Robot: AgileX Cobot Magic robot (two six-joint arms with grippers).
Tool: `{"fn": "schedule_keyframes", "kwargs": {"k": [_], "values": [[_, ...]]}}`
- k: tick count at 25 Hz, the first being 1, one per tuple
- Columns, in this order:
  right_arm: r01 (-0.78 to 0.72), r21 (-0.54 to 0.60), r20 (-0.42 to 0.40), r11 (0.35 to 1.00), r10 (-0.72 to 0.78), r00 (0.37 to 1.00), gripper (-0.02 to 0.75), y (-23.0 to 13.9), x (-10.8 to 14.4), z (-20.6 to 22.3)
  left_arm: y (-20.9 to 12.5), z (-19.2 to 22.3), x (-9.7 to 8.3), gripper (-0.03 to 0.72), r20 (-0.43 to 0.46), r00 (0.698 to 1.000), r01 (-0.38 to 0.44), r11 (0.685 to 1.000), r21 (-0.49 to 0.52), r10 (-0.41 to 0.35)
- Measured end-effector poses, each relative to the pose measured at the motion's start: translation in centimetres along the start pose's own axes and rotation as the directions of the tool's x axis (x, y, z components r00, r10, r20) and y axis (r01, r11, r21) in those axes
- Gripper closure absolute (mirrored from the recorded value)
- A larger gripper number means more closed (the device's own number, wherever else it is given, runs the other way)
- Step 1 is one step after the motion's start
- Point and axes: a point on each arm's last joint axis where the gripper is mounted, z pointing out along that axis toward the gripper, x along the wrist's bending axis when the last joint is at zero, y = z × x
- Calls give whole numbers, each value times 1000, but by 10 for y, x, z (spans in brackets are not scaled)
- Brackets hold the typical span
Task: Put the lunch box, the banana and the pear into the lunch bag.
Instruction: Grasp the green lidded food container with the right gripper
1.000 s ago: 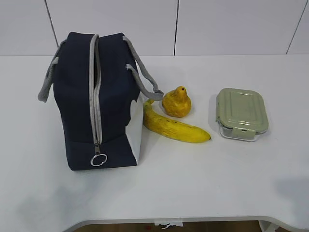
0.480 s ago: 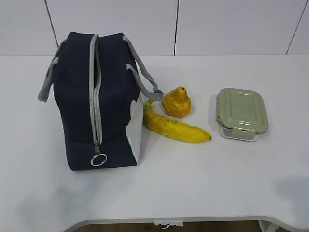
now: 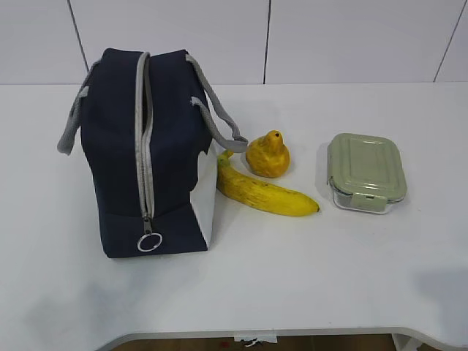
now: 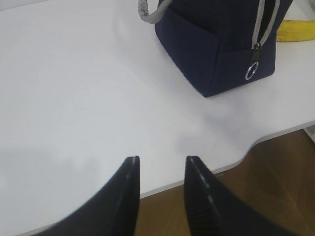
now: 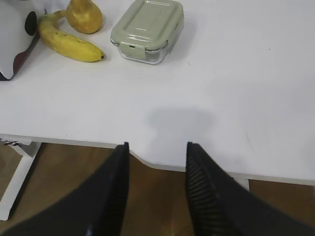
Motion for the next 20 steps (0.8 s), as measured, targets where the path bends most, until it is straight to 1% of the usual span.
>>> {"fn": "schedule_keyframes", "kwargs": {"k": [3,5,9,10,13,16,18,20], "values": [[-36,-3,0,999,36,999,428,1,0,-1,0,0,0,449,0,1000,0,1000,0,0],[-48,36,3,998,48,999,428,5,0,4,0,0,0,449,0,1000,0,1000,0,0],[-60,160,13,985,58,998,427,18,0,20,0,0,0,449,0,1000,0,1000,0,0],[-65,171,15,983,63,998,423,23,1,23,0,0,0,449,0,1000,0,1000,0,0],[-100,172,21,980,98,995,370,38,1,33,0,0,0,449,0,1000,0,1000,0,0],[-145,159,27,977,142,989,270,52,1,44,0,0,0,449,0,1000,0,1000,0,0],[-155,175,31,972,152,988,244,59,1,52,0,0,0,449,0,1000,0,1000,0,0],[-162,208,33,965,159,987,237,65,2,60,0,0,0,449,0,1000,0,1000,0,0]]}}
